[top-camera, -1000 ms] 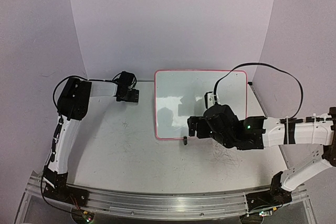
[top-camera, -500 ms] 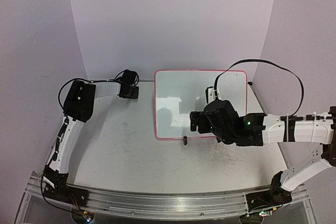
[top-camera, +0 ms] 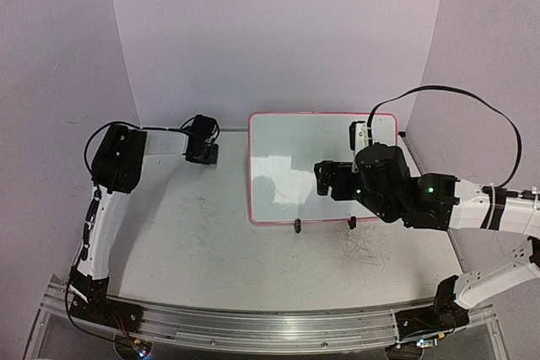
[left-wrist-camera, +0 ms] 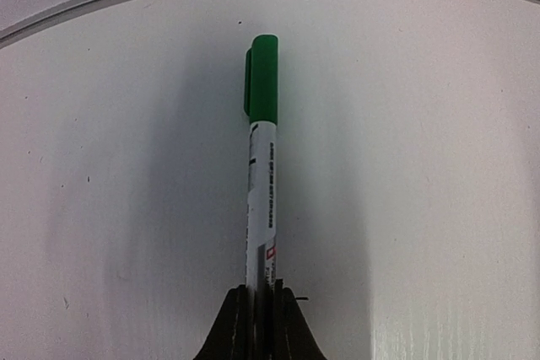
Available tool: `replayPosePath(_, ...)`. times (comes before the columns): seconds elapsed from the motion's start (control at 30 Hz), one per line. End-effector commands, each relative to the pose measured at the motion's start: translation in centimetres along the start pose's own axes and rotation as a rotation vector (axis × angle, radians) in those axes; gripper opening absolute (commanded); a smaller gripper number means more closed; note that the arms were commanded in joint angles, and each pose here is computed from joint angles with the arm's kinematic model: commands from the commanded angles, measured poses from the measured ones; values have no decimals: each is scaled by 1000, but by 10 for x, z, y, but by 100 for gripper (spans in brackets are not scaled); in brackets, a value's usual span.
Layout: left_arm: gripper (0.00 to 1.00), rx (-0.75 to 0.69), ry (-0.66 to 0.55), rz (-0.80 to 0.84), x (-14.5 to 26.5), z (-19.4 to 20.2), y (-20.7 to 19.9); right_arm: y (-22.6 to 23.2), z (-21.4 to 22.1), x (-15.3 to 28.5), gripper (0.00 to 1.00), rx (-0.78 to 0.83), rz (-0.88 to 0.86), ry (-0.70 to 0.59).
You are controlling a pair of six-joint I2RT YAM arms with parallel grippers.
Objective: Write a sentence on the whiteboard
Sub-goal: Pick up the whiteboard marker from the corner of the board.
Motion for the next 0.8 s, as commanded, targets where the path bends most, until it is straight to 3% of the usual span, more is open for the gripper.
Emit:
replayPosePath(0.0, 0, 16, -17, -6, 43, -18, 7, 0, -14, 7, 95, -18, -19, -25)
replayPosePath(0.37, 0, 157, -103, 54, 149, -33, 31, 4, -12, 17, 90, 4, -181, -6)
replayPosePath(0.77, 0, 427, -187, 349, 306, 14, 68, 0, -11, 34, 95, -54, -330, 3)
Point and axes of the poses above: each gripper's point midway between its finger pads, its own x axis back along the fingers, its own y axis along the line the jaws close on, z = x × y, the point moved 10 cm from there along x, back along the fingers, and after that the axes turned 3 degrees about x, right-handed, at the moved point
